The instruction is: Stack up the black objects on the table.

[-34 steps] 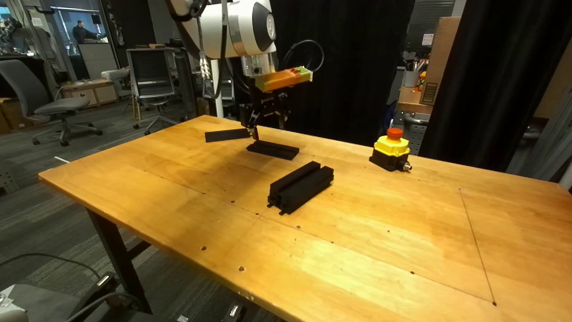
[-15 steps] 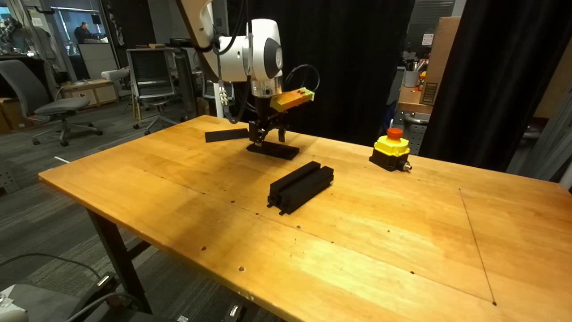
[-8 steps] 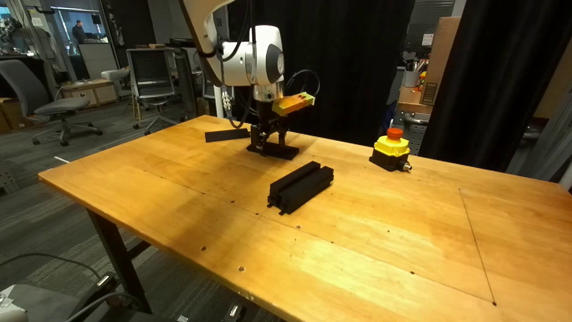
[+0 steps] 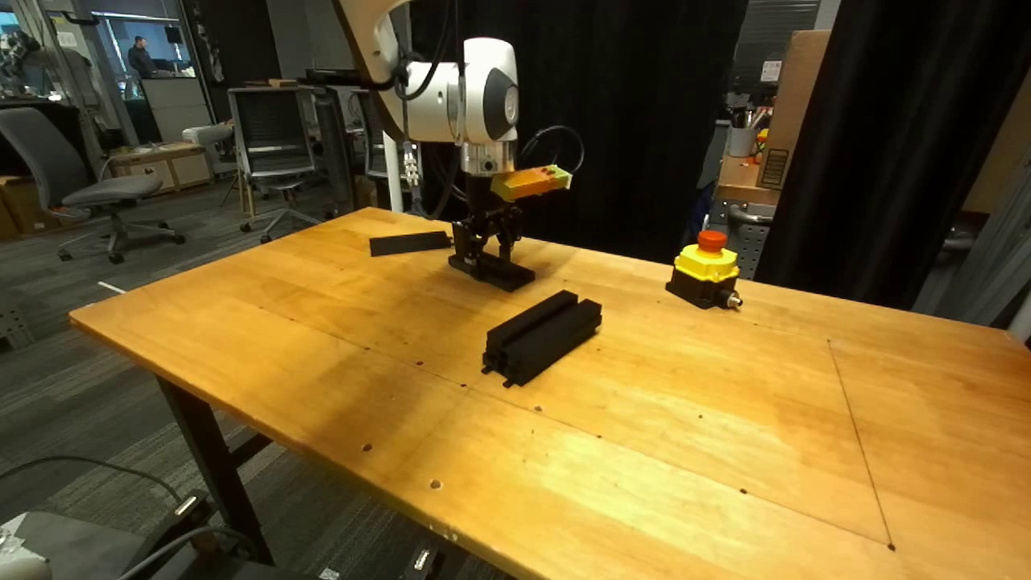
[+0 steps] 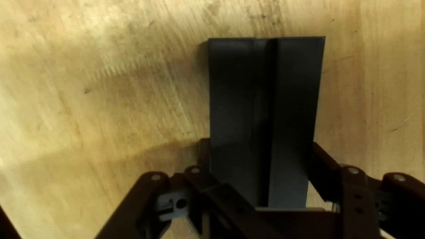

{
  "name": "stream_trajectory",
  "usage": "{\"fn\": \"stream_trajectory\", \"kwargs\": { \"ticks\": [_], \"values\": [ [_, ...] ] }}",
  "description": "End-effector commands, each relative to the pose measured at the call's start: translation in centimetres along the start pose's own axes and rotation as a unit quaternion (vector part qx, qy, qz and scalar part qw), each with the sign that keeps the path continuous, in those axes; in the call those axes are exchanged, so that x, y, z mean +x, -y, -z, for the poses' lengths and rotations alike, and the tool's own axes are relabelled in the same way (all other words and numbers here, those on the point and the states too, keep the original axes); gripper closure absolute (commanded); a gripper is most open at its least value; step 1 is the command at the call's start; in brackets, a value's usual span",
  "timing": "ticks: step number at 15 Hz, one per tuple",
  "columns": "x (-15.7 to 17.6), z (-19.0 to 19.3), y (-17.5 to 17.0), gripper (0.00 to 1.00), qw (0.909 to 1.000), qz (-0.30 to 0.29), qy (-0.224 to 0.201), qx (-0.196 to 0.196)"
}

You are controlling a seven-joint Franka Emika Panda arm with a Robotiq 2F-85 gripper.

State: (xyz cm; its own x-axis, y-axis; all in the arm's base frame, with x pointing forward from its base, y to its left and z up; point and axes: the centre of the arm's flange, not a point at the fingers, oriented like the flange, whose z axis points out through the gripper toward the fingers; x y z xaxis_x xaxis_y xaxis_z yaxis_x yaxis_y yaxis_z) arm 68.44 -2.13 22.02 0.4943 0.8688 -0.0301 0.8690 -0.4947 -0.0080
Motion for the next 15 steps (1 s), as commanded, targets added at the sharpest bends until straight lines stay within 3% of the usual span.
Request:
{"fn": "stream_trajectory", "kwargs": {
  "ticks": [1, 5, 8, 12, 15],
  "values": [
    [-1.3, 2.5, -0.6, 0.54, 0.997, -0.072, -0.007, 0.027],
    [-4.1, 5.6, -0.3, 0.54, 0.9844, -0.171, -0.017, 0.039],
    [-6.1, 7.3, 0.2, 0.54, 0.9668, -0.251, -0.027, 0.039],
    [-8.7, 8.2, 1.7, 0.54, 0.9344, -0.354, -0.025, 0.026],
    [-10.2, 8.1, 2.8, 0.54, 0.9031, -0.428, -0.019, 0.021]
  ]
}}
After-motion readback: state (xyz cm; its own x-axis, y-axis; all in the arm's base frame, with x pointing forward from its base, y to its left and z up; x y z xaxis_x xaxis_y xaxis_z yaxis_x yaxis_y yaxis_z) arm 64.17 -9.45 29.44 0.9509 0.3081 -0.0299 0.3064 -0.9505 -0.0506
